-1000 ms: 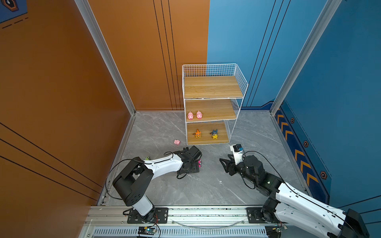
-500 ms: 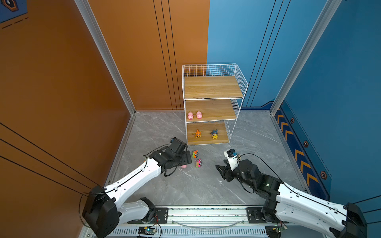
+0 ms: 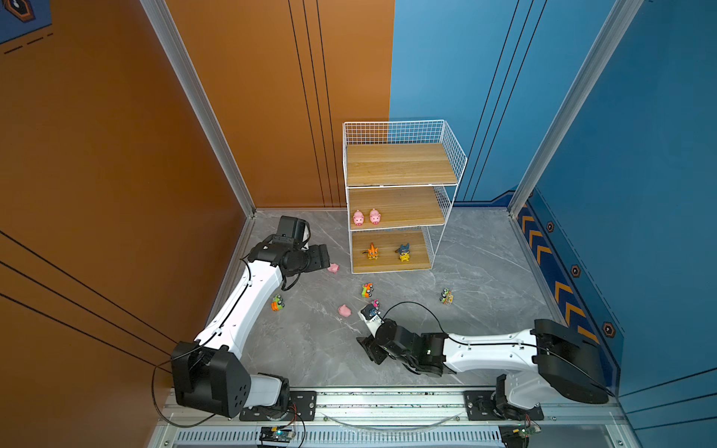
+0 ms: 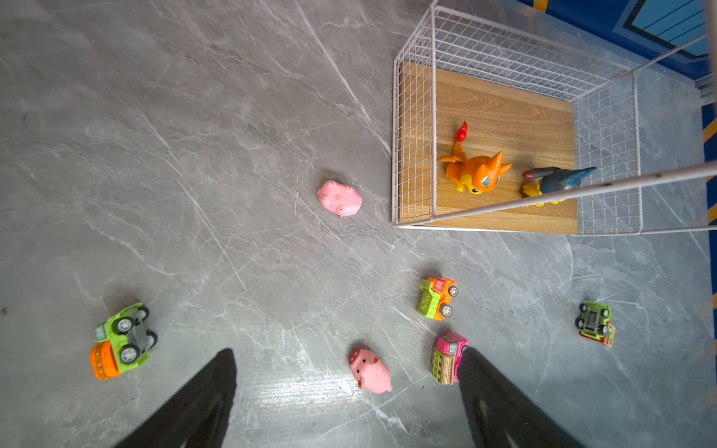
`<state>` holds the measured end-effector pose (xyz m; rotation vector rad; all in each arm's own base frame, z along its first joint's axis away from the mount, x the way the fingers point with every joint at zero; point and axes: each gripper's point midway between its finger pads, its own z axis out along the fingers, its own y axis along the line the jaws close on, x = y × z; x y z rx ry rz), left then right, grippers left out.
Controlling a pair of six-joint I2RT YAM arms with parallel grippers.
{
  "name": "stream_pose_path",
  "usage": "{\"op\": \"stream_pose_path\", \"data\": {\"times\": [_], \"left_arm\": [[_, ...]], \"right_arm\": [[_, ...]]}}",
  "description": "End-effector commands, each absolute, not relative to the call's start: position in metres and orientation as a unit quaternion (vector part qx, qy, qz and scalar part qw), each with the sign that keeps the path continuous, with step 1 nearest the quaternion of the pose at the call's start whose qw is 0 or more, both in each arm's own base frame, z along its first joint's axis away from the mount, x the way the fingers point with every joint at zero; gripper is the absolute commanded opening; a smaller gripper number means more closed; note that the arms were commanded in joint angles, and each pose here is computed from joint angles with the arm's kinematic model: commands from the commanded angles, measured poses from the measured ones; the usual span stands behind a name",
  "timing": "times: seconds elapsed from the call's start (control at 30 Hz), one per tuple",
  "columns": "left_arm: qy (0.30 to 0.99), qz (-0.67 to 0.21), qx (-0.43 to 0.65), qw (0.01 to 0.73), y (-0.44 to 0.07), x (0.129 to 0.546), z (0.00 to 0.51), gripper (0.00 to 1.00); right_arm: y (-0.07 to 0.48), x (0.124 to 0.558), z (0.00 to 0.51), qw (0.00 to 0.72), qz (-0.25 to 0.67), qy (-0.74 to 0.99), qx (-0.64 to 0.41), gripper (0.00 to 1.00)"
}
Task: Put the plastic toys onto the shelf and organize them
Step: 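Move the open right gripper over the pink pig near the toy cars, then lower the right gripper and align it with the pink pig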
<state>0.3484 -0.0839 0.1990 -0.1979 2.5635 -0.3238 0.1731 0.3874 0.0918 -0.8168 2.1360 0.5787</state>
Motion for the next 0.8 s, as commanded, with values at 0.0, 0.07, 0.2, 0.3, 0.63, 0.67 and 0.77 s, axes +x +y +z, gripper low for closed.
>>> {"op": "stream_pose_path", "data": {"times": [0.0,0.07,0.2,0.3,0.63,0.67,0.77], "left_arm": [[0.956,-0.102,-0.034,0.274,-0.086,0.341,0.203,0.91],[0.952,-0.094,-0.032,0.29,-0.085,0.34,0.204,0.91],[0.952,-0.088,-0.006,0.294,-0.09,0.334,0.203,0.9],[0.953,-0.088,-0.001,0.291,-0.089,0.329,0.199,0.9],[0.95,-0.098,0.003,0.295,-0.092,0.327,0.2,0.9],[0.951,-0.099,0.003,0.295,-0.092,0.326,0.199,0.9],[0.951,-0.098,0.002,0.294,-0.091,0.327,0.198,0.9]], "right_arm": [[0.417,0.187,0.091,0.388,0.257,0.834,-0.296,0.57],[0.424,0.198,0.078,0.386,0.255,0.838,-0.289,0.56],[0.431,0.218,0.057,0.375,0.254,0.85,-0.27,0.53],[0.43,0.231,0.044,0.373,0.241,0.859,-0.255,0.5],[0.426,0.261,0.025,0.378,0.208,0.872,-0.23,0.4],[0.424,0.263,0.023,0.379,0.201,0.874,-0.228,0.39],[0.419,0.269,0.02,0.378,0.195,0.878,-0.221,0.37]]}}
